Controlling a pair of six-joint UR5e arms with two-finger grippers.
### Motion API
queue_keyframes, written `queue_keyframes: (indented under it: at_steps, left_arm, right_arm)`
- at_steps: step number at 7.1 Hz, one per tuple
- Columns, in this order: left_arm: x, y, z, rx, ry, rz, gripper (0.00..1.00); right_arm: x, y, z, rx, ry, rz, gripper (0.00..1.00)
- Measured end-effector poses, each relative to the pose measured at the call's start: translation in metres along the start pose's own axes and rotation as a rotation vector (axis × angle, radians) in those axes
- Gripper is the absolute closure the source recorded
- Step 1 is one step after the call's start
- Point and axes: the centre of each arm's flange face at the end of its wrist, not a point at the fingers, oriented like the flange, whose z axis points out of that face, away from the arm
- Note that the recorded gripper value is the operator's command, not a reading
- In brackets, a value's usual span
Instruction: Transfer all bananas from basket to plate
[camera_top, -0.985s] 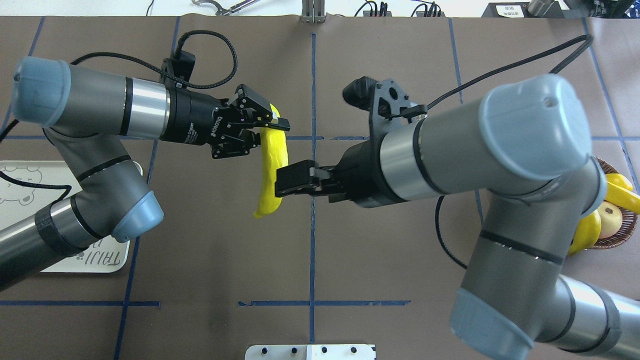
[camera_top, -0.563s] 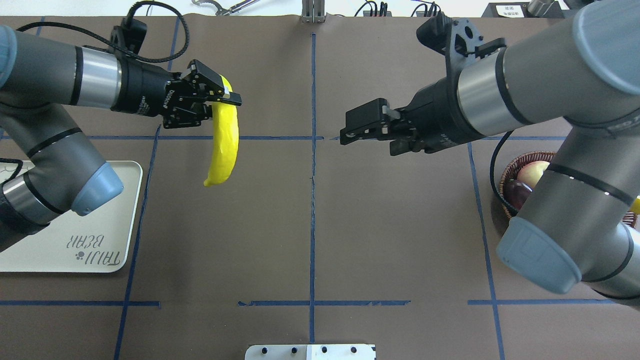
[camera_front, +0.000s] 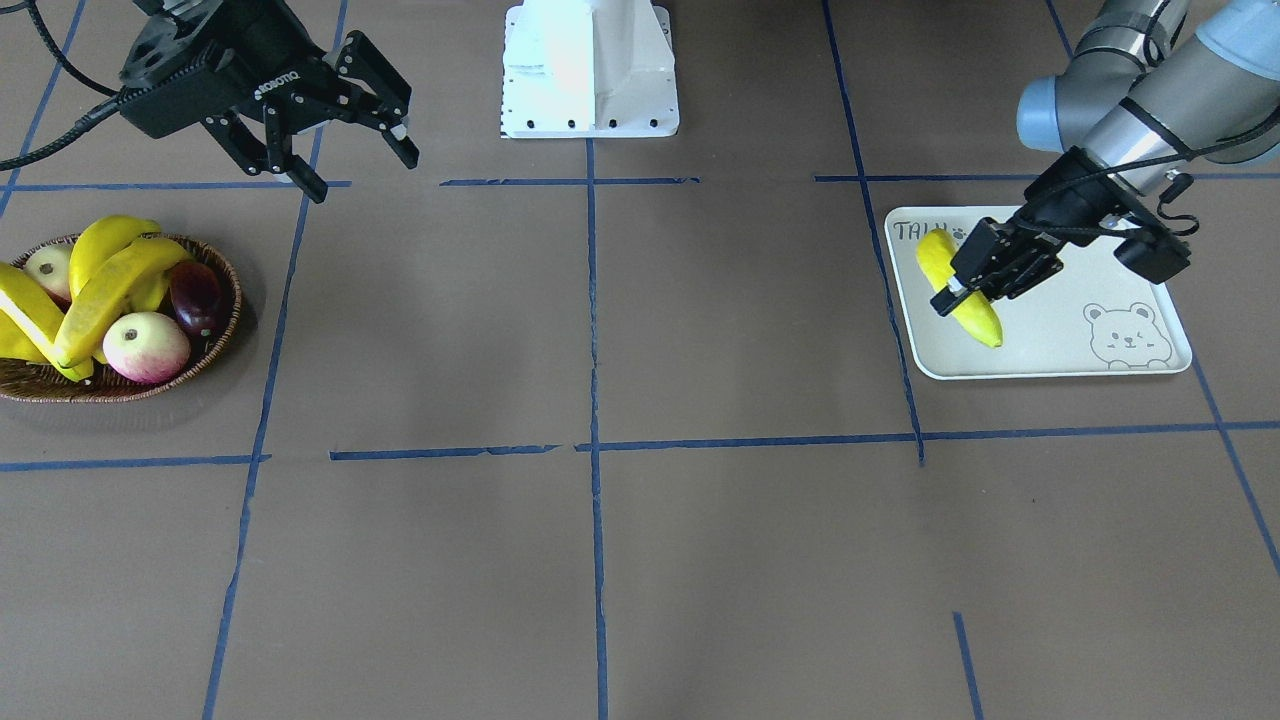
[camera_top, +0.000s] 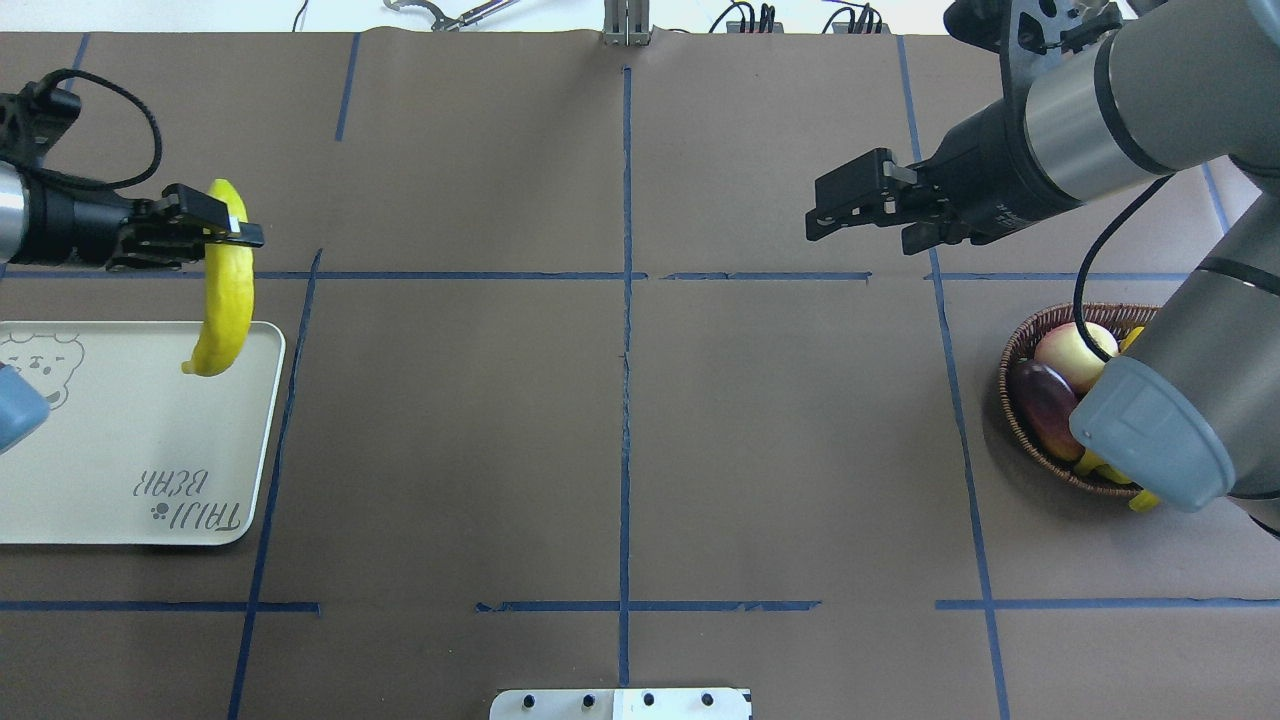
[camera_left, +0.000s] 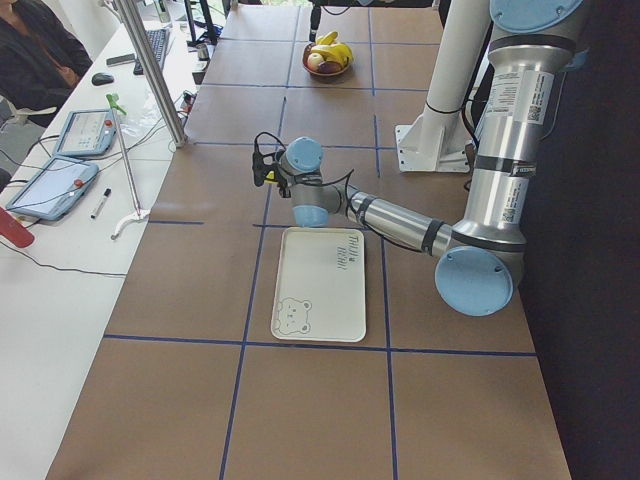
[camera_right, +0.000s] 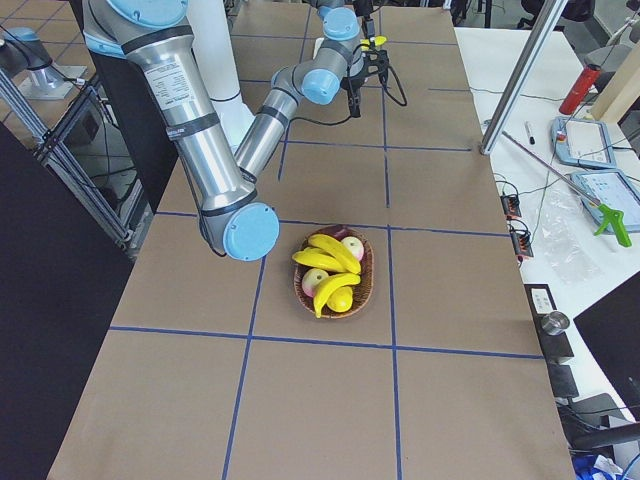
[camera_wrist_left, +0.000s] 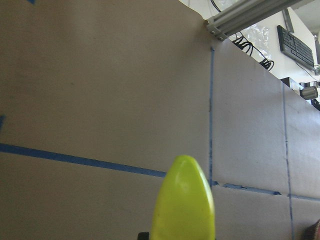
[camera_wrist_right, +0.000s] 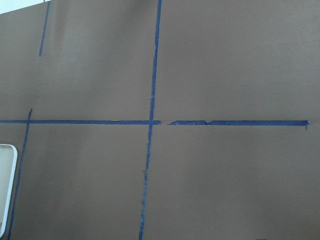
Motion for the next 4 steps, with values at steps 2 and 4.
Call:
queue_keyframes:
  at_steps: [2,4]
  left_arm:
    - [-0.056,0.004,-0.021,0.018,-0.084,-0.031,1.0]
    - [-0.085,0.003,-0.028,0.008,-0.183,-0.039,1.0]
  right_arm:
    - [0.008,0.0,0.002,-0.006,0.019,-0.001,0.0]
    - [0.01,0.0,0.003,-0.009,0.026,0.003,0.0]
